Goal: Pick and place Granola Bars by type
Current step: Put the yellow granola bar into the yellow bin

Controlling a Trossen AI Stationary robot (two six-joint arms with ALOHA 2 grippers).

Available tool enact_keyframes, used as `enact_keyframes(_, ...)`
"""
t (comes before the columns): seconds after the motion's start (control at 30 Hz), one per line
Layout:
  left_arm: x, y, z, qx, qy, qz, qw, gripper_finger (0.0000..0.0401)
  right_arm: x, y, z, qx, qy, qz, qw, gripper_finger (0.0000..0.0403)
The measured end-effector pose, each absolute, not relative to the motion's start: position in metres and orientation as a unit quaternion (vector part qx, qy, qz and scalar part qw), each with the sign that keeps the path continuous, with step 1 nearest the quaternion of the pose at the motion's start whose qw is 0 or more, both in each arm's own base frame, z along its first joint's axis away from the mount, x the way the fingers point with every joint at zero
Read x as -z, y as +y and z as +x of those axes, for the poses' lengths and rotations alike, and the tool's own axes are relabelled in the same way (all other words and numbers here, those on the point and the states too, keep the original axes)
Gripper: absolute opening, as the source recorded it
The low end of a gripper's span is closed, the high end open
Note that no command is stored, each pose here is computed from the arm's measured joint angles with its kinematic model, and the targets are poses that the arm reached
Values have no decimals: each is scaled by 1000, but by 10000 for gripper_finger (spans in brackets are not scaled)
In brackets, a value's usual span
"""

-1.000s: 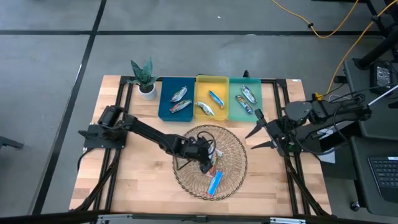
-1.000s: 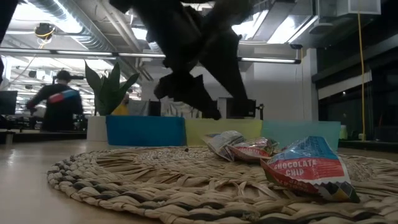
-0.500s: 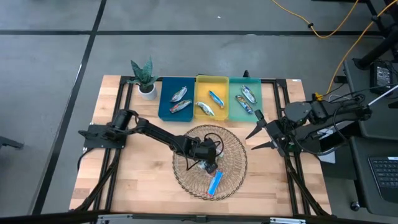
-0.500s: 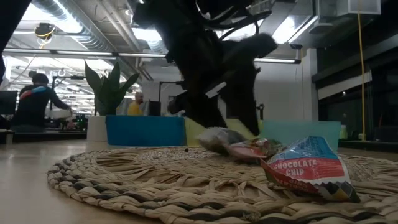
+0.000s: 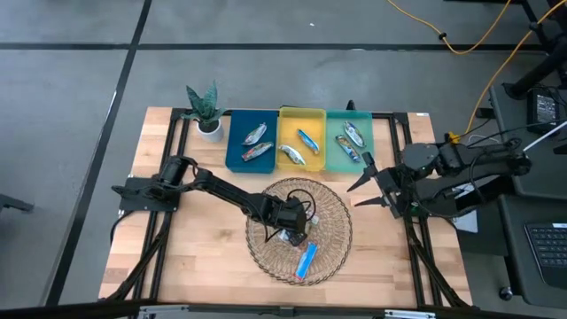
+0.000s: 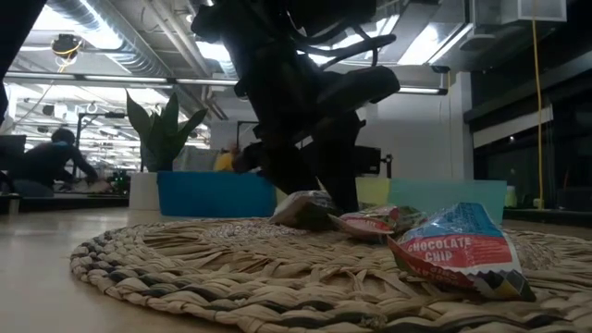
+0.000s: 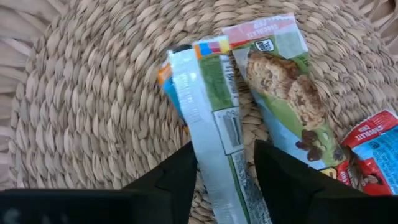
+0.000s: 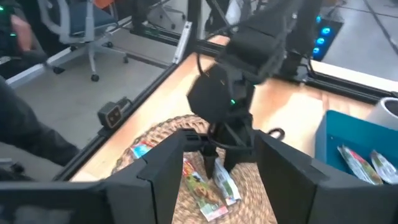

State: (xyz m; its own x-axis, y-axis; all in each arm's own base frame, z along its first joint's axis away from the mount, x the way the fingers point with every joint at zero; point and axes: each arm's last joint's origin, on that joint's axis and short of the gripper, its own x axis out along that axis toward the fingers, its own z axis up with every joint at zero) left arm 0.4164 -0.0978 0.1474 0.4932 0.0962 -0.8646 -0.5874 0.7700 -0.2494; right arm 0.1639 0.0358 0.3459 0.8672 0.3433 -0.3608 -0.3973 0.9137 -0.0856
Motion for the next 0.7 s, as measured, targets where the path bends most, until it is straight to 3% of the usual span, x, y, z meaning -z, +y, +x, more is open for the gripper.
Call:
enact_keyframes(0.4,-147,-100,416,-209,460,-295,811,57,-262,25,130,-163,53,48,984,199)
enact_keyframes(0.7,-149,-101,420,-202,442,-315,815,28,-233,16,102,-84,-1,32,996,199)
